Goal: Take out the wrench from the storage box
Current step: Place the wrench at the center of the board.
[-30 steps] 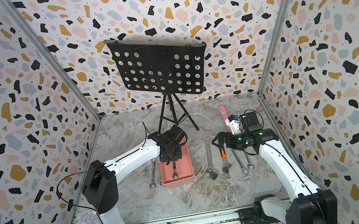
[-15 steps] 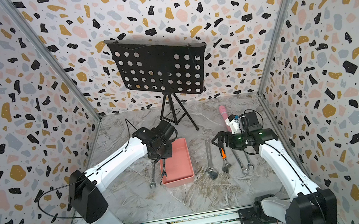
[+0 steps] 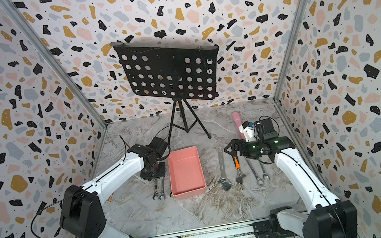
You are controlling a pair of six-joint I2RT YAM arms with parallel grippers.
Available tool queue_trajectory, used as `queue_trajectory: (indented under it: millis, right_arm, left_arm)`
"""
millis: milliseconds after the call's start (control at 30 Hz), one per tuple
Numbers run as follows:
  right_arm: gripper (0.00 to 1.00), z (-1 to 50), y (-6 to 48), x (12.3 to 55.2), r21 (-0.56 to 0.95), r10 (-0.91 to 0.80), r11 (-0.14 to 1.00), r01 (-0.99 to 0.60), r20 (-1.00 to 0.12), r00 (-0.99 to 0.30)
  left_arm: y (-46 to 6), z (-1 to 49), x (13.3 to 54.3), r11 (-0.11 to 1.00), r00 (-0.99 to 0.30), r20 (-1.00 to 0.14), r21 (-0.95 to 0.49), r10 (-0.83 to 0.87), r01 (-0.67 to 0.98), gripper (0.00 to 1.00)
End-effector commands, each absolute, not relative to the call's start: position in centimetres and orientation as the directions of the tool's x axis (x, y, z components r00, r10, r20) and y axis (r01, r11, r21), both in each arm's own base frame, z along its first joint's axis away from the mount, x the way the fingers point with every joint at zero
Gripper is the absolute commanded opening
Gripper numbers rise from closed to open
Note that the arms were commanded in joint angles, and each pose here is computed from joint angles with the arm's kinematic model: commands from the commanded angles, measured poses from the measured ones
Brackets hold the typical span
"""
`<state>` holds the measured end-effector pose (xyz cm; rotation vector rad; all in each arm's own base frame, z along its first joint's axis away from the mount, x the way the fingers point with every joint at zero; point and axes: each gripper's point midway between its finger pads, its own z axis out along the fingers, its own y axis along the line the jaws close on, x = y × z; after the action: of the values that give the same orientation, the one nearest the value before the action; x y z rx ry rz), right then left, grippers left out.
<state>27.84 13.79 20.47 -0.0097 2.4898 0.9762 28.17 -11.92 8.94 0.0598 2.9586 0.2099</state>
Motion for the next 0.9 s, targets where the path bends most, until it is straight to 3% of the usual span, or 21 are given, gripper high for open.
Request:
queue_trajectory:
  millis: [0,633,767,867]
  right_arm:
    - [1.00,21.1,13.7,27.8,0.641,0.160,0.748,-0.174,-0.428,-0.889]
    - [1.00,20.6,13.4,27.8,0.631,0.168,0.762,-0.148,-0.412,-0.896]
    - [1.00,20.7,13.4,27.8,0.631,0.167,0.762,-0.147,-0.411,-0.896]
    - [1.00,20.7,13.3,27.7,0.630,0.167,0.763,-0.146,-0.411,-0.896]
  left_arm:
    - [-12.1,7.3,29.4,0.990,-0.978,-0.190,0.132,0.081,0.057,0.00]
    - [-8.7,0.9,30.2,0.984,-0.995,-0.069,0.165,0.078,0.066,0.01]
    - [-8.6,1.1,30.2,0.984,-0.994,-0.073,0.164,0.079,0.067,0.08]
    - [-8.6,1.8,30.2,0.985,-0.993,-0.083,0.158,0.079,0.065,0.20]
